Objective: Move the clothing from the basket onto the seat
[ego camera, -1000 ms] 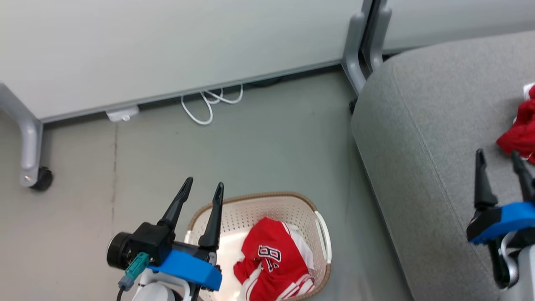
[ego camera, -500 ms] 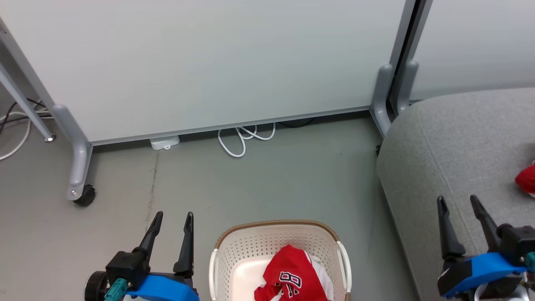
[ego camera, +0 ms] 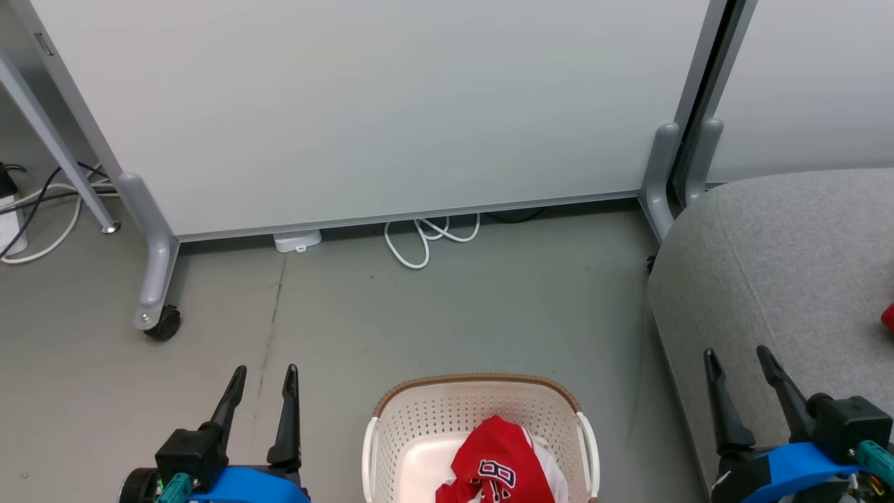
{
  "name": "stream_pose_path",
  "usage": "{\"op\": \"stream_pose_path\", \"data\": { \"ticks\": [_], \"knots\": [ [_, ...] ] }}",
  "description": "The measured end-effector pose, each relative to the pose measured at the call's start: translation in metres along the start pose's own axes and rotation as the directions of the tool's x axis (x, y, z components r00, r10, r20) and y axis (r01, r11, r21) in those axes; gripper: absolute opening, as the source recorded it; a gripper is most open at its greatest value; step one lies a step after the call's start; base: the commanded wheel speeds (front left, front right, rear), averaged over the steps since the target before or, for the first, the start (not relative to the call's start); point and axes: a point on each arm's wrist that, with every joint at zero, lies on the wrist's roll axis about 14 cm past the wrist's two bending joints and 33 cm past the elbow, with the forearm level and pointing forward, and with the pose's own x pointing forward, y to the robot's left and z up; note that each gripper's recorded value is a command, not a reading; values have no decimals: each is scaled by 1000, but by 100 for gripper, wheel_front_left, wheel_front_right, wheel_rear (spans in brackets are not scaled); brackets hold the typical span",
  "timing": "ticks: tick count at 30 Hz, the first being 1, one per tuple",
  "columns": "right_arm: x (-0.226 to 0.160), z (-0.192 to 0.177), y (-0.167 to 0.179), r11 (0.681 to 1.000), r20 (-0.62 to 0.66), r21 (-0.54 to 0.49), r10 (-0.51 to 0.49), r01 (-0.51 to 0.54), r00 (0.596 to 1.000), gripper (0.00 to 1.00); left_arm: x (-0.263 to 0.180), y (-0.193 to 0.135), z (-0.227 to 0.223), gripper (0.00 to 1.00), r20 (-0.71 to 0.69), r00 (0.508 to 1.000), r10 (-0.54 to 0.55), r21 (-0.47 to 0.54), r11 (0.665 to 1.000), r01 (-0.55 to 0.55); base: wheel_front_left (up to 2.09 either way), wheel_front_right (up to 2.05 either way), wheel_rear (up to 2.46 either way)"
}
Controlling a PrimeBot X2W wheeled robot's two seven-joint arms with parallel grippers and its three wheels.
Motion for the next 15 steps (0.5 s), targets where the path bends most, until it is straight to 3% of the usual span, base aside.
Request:
{"op": "stream_pose_path", "data": {
  "ticks": [15],
  "knots": [
    [2,-6,3,1000,-15,25,6,-6,1000,100,2,-1,-6,100,-23,1000,-13,11,1000,13,0,0,0]
  ]
}}
